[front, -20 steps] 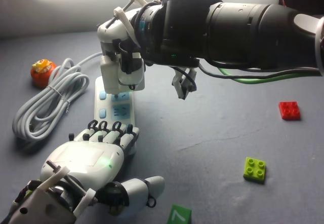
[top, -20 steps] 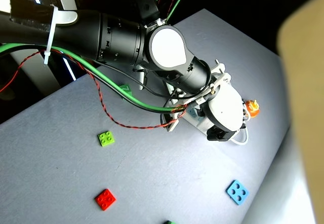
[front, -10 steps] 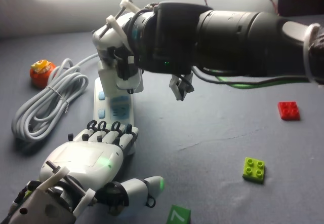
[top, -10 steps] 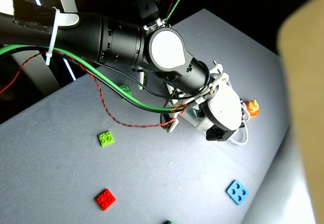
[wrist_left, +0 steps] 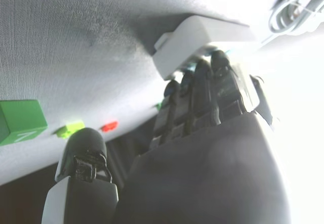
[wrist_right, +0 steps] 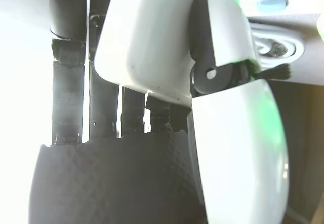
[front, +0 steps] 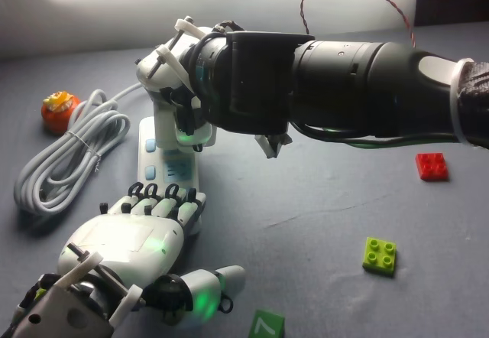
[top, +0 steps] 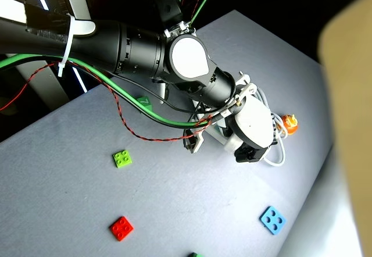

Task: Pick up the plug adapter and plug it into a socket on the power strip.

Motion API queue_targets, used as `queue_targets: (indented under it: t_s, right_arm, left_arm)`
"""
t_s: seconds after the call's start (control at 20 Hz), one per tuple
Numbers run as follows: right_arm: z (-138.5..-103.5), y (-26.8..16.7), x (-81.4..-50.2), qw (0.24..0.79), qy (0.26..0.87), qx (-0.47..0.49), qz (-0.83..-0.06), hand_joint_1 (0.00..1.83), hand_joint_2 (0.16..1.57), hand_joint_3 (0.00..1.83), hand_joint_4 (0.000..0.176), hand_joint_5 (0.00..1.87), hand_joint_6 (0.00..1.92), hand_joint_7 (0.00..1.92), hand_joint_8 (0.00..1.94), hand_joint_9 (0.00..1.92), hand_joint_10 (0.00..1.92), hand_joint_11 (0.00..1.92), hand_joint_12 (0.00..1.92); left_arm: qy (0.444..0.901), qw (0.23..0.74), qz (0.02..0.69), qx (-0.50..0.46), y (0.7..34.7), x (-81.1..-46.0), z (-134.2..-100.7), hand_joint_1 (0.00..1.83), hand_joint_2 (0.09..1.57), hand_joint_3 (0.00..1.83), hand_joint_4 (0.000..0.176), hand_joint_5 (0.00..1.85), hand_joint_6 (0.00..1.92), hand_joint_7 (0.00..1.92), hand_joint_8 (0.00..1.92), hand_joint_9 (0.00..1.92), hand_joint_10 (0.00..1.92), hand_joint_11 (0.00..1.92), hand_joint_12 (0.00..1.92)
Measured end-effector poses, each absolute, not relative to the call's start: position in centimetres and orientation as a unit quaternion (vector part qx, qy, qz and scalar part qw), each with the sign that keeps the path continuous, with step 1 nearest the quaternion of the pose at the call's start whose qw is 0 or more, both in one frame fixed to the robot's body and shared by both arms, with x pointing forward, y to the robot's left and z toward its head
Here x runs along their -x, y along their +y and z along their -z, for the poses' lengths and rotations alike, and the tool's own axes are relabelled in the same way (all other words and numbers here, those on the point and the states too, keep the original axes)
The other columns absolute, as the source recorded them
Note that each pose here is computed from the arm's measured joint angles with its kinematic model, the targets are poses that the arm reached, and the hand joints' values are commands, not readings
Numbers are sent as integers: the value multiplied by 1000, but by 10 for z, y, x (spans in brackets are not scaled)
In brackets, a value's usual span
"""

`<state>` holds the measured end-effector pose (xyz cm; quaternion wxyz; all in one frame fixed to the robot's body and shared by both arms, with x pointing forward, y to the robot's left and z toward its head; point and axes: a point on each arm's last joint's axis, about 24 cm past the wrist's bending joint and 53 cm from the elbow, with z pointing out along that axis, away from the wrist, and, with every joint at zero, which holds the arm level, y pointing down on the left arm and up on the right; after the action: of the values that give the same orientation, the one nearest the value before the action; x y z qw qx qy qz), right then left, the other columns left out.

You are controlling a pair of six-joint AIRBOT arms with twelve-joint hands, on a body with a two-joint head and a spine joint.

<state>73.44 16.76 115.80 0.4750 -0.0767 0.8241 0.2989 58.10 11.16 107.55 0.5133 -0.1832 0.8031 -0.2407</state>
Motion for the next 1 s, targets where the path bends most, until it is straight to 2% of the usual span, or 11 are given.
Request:
queue_targets:
  t_s: [0.05,0.1,0.25,0.35,0.45,0.55,0.85,0.95,1.0]
  right_arm:
    - [-1159,168,-735,476,824,77,-299,1227,1111,1,0,899,1105,1096,819,1281,3,861,1057]
    - [-1160,167,-735,476,824,75,-299,1226,1111,1,0,898,1109,1095,818,1279,2,845,1056]
    - [-1161,168,-735,476,824,75,-300,1217,1124,2,0,879,1142,1056,879,1264,3,794,1134]
    - [-1162,167,-736,476,823,74,-303,1225,1112,0,0,900,1101,1089,838,1273,7,795,1147]
    - [-1163,166,-736,475,822,73,-306,1233,1102,0,0,914,1071,1121,793,1286,12,810,1147]
    - [-1164,165,-737,475,821,72,-308,1241,1084,0,0,954,1016,1156,731,1307,20,848,1130]
    - [-1168,162,-739,473,819,65,-317,1226,1106,2,0,915,1093,1093,812,1271,2,844,1079]
    - [-1170,161,-740,474,819,64,-318,1198,1154,4,0,814,1223,994,987,1179,7,754,1109]
    - [-1170,161,-740,473,818,63,-320,1120,1169,0,0,852,1169,920,511,1099,1,665,1111]
  left_arm:
    - [803,513,241,183,111,-581,-1076,0,1247,1,0,32,2,74,4,83,5,0,329]
    - [803,513,241,183,111,-581,-1076,0,1234,0,0,17,4,67,2,69,6,0,252]
    - [803,513,241,183,111,-580,-1076,0,1218,0,0,22,1,59,3,55,3,0,188]
    - [803,513,241,183,111,-580,-1076,0,1231,2,0,15,0,62,1,51,1,0,124]
    - [803,513,242,183,111,-580,-1076,0,1236,3,0,16,0,62,0,58,0,0,201]
    - [803,513,242,183,111,-580,-1076,0,1243,4,0,14,4,42,3,43,1,0,166]
    - [804,512,242,183,111,-580,-1075,0,1244,1,0,41,5,73,5,82,7,0,320]
    - [803,513,243,183,110,-581,-1077,0,1243,0,0,33,6,59,7,65,5,0,258]
    - [803,513,243,183,110,-581,-1077,0,1246,0,0,33,5,62,8,65,5,0,257]
